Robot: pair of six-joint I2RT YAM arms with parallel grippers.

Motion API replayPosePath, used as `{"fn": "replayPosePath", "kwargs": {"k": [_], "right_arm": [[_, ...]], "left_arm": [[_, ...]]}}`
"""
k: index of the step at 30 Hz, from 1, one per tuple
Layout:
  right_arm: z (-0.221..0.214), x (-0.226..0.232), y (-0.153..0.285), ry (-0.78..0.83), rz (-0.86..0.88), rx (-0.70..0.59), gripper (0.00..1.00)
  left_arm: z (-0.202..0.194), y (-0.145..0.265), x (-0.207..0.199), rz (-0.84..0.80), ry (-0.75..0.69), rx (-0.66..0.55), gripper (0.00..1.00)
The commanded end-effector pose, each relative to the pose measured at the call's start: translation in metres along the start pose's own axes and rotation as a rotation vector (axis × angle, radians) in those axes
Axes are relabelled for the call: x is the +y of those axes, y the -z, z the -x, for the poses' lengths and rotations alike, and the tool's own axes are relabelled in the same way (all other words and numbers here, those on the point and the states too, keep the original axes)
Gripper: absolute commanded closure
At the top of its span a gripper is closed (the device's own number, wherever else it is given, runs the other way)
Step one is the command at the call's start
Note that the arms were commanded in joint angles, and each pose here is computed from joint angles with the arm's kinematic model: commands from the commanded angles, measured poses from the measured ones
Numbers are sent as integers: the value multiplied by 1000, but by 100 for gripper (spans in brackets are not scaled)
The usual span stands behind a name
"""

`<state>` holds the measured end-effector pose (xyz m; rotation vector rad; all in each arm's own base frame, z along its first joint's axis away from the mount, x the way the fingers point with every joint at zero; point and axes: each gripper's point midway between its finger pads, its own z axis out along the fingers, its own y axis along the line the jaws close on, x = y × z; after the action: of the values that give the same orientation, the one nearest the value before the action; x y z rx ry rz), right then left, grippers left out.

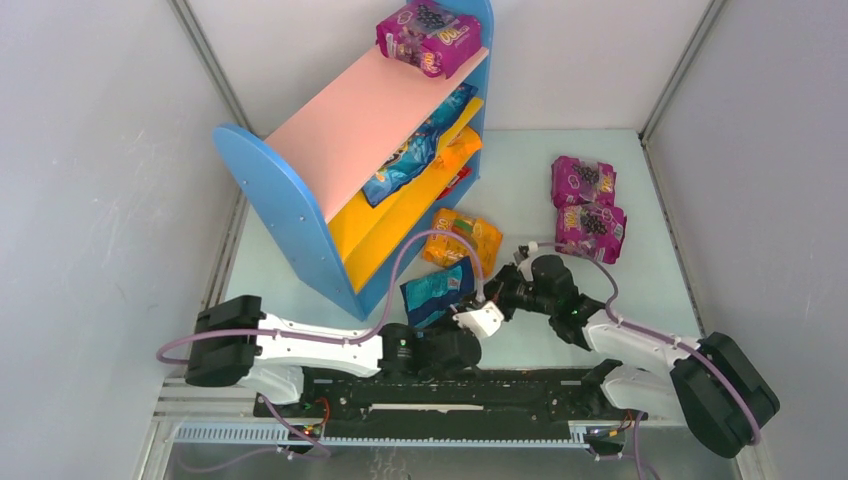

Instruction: Place and organize the candy bags onto the shelf

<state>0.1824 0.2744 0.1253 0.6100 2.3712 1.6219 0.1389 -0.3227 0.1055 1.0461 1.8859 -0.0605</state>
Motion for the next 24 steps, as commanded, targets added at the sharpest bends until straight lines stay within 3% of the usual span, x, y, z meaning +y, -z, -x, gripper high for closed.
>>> {"fn": "replayPosePath", "kwargs": {"k": [1,2,5,7,18,24], "right_arm": [[5,36,5,79,85,-3,83],[7,36,7,106,85,-14,76],[16,27,11,169,31,-47,20],[21,23,12,209,-28,-24,4],[1,-13,-29,113,-225,212,0],[-11,-23,-42,102,-216,295,2]], "left_arm": [[23,9,13,27,90,-99,80],[22,10,14,31,90,-100,86],[20,12,17,27,97,-107,100],[20,15,17,14,104,-119,100],[24,16,16,1,92,-133,100],[23,16,16,-4,81,-131,100]]}}
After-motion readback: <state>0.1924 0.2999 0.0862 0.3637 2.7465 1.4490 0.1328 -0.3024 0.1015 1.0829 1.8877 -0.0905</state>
